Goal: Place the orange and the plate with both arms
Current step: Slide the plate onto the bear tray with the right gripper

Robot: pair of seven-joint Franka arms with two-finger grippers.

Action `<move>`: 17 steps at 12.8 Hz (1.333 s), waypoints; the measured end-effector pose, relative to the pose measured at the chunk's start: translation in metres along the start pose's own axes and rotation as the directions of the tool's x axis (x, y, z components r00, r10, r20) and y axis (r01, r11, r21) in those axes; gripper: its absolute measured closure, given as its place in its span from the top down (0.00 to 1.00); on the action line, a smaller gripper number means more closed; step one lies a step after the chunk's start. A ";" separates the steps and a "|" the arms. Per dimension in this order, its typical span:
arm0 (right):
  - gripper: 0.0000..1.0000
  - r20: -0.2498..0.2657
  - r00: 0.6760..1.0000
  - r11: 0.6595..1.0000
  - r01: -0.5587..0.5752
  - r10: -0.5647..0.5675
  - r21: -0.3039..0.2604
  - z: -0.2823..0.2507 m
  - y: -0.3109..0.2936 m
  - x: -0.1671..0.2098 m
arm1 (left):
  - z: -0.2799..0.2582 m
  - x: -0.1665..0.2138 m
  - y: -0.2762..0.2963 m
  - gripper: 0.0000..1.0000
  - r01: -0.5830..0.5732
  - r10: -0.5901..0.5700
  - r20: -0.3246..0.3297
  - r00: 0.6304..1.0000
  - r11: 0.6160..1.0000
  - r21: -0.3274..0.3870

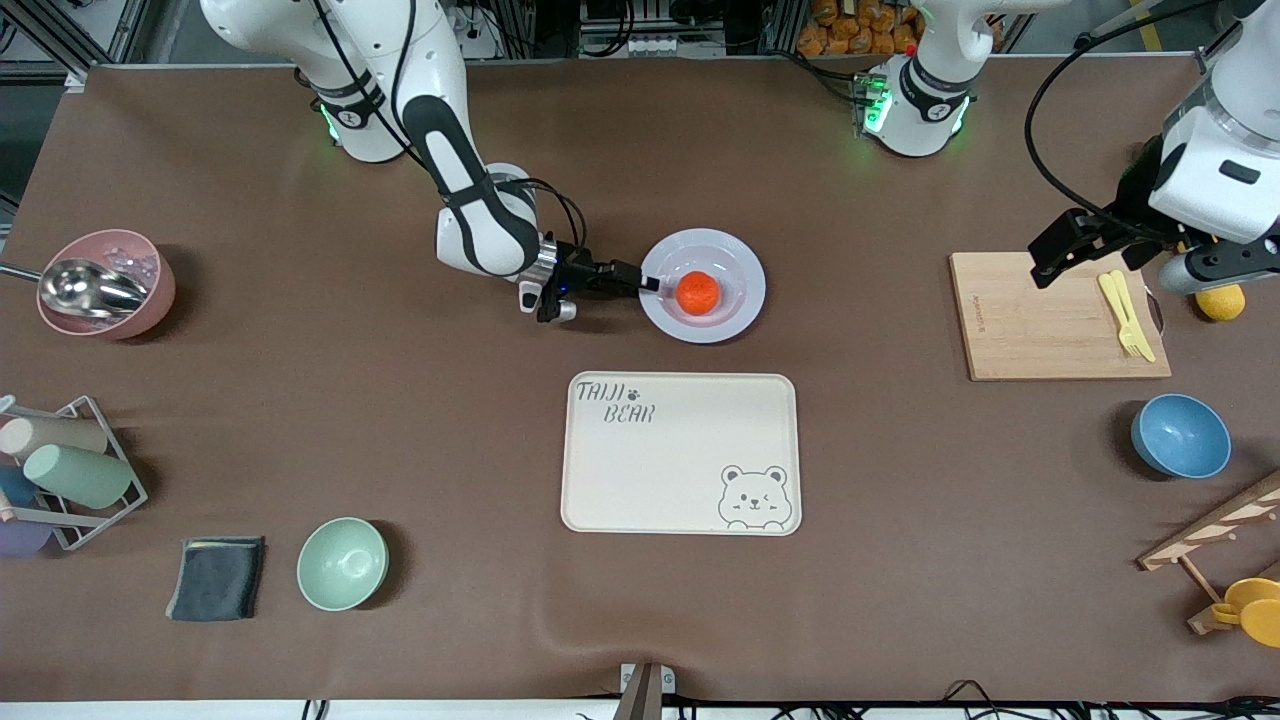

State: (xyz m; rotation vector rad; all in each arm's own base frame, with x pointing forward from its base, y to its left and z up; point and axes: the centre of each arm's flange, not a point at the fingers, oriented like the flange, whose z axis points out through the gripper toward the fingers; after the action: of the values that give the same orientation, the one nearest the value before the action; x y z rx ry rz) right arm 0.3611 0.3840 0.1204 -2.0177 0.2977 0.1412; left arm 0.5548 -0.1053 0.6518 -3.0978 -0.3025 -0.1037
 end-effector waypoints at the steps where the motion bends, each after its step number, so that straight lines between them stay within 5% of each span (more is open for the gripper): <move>1: 0.52 0.003 1.000 1.000 0.000 0.000 -0.003 0.002 0.002 -0.001 | -0.002 -0.001 -0.002 1.00 0.003 -0.003 -0.002 1.000 1.000 0.001; 6: 0.38 0.012 1.000 1.000 0.001 -0.001 -0.011 0.009 0.007 -0.004 | -0.003 -0.001 -0.011 1.00 0.020 -0.020 0.000 1.000 1.000 0.005; 9: 0.07 0.014 1.000 1.000 0.008 -0.009 0.003 0.012 0.001 -0.003 | -0.001 0.000 -0.013 1.00 0.023 -0.023 0.004 1.000 1.000 0.007; 17: 0.07 -0.001 0.999 0.997 0.040 -0.040 0.059 0.012 -0.034 0.001 | 0.000 0.003 -0.022 1.00 0.041 -0.041 0.006 0.999 0.999 0.009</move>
State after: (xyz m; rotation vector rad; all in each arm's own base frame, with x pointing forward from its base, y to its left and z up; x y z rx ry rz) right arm 0.3720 0.4093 0.1438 -1.9643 0.2583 0.1064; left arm 0.5532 -0.0828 0.6522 -3.0843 -0.3651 -0.0937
